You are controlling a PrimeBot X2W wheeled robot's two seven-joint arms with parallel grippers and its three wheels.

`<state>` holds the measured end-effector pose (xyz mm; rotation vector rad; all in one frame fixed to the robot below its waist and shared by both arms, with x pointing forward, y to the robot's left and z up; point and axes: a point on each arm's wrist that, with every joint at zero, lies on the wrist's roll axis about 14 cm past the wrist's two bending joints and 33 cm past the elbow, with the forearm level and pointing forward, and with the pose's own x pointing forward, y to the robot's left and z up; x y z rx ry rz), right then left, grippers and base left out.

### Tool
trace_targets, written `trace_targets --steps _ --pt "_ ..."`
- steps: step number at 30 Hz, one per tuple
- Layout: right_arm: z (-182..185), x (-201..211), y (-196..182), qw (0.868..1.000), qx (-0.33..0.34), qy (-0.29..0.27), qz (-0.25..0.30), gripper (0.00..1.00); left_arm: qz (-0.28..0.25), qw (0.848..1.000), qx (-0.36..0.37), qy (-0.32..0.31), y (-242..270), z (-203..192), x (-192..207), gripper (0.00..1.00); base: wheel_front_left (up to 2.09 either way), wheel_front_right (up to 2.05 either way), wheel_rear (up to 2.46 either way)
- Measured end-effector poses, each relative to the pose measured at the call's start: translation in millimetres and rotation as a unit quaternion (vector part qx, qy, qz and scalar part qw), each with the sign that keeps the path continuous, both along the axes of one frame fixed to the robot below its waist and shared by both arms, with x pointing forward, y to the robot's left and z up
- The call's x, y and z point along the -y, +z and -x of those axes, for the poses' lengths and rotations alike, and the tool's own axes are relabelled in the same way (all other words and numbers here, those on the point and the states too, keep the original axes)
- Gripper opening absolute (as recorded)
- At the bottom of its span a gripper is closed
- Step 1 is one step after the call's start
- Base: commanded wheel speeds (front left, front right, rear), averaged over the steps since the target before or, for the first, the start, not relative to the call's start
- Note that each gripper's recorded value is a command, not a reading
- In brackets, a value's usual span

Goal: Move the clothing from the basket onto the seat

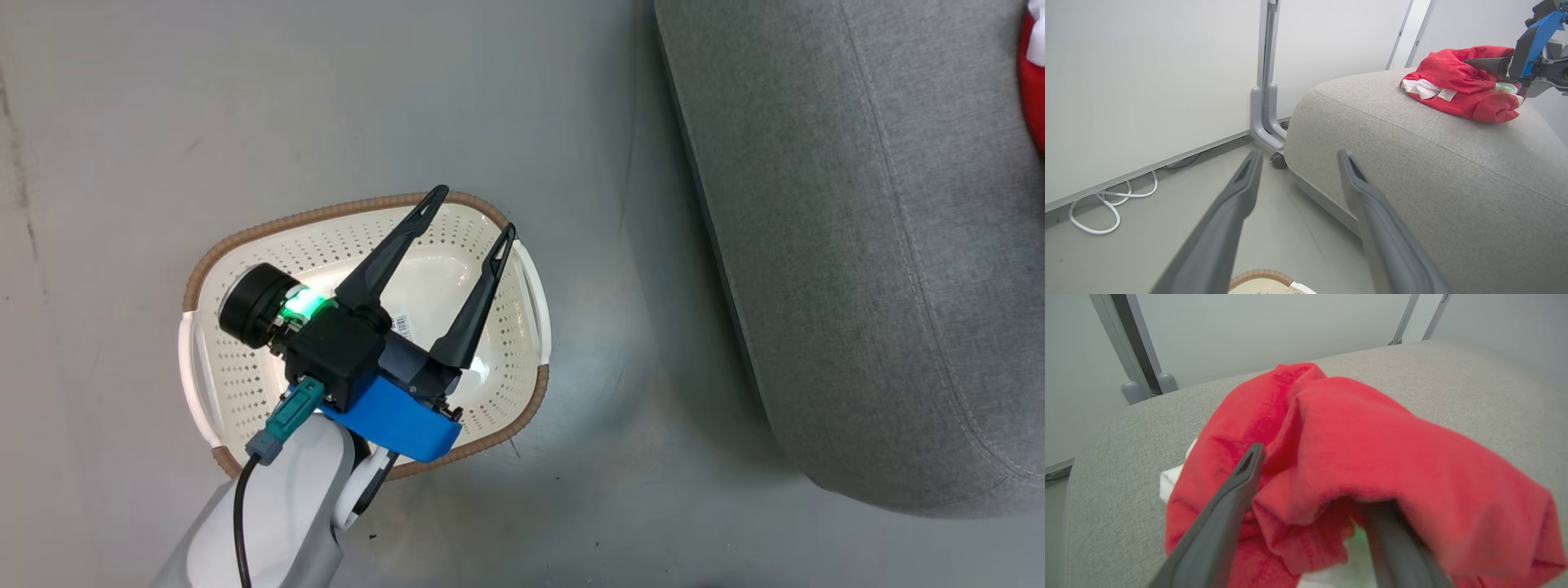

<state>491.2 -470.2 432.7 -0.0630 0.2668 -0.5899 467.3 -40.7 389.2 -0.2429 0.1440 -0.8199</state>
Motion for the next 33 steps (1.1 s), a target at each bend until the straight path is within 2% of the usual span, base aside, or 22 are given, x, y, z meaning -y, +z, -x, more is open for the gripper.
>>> trace_targets --steps 15,25,33 --pt "37 -23 19 0.999 0.0 0.04 0.013 1.0 0.011 0.999 0.0 0.034 36 21 -8 1.0 0.0 0.0 0.0" --pt "54 -82 45 0.992 0.056 0.113 0.006 1.0 0.013 0.994 0.002 0.107 63 41 -41 1.0 0.0 0.0 0.0" --pt "69 -149 59 0.977 0.106 0.187 -0.01 1.0 0.015 0.984 0.009 0.179 80 60 -80 1.0 0.0 0.0 0.0"
